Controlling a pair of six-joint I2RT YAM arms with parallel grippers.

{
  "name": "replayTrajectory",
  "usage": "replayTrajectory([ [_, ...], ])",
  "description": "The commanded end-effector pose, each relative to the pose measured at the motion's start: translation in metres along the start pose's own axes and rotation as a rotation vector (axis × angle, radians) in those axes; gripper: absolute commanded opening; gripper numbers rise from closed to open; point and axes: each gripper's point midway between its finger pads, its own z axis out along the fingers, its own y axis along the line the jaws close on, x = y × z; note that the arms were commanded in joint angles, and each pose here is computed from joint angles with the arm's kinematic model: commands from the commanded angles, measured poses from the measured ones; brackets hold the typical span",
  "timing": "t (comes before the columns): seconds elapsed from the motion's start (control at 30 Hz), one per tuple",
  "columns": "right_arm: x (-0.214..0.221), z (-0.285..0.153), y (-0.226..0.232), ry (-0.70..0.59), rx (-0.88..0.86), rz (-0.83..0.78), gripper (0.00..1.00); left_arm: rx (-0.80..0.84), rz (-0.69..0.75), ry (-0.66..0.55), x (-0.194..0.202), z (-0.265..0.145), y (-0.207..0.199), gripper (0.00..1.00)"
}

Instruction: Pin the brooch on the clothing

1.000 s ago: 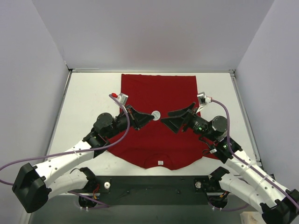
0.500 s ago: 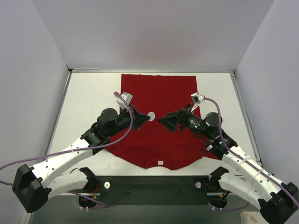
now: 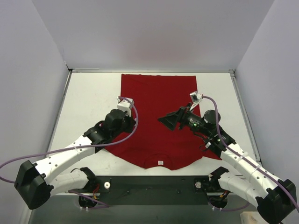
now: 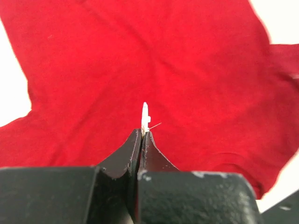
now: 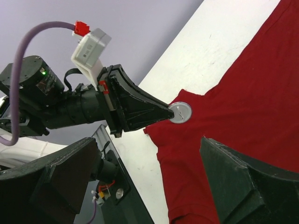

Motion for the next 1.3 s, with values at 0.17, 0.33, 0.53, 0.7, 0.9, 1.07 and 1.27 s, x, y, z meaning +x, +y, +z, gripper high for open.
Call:
replayTrajectory([
  [0.17,-0.017,-0.002,-0.01,-0.042,0.029,0.024,1.0,-0.246,0.11,0.037,0.0,0.011,0.041,0.0],
  [0.33,-0.021,-0.011,-0.055,-0.067,0.193,0.129,1.0,-0.336,0.169,0.153,0.022,0.026,0.055,0.0],
  [0.53,-0.012,-0.015,-0.086,-0.025,0.313,0.222,1.0,-0.42,0.223,0.271,0.042,0.043,0.059,0.0],
  [0.7,-0.008,-0.021,-0.11,0.008,0.429,0.229,1.0,-0.523,0.316,0.307,0.043,0.047,0.061,0.0],
  [0.9,-0.002,-0.037,-0.145,0.024,0.57,0.297,1.0,-0.668,0.455,0.345,0.047,0.043,0.062,0.0],
  [1.07,0.003,-0.049,-0.163,0.039,0.642,0.326,1.0,-0.764,0.518,0.382,0.052,0.043,0.062,0.0],
  [1.27,0.007,-0.056,-0.175,0.053,0.684,0.342,1.0,-0.803,0.547,0.41,0.058,0.045,0.061,0.0],
])
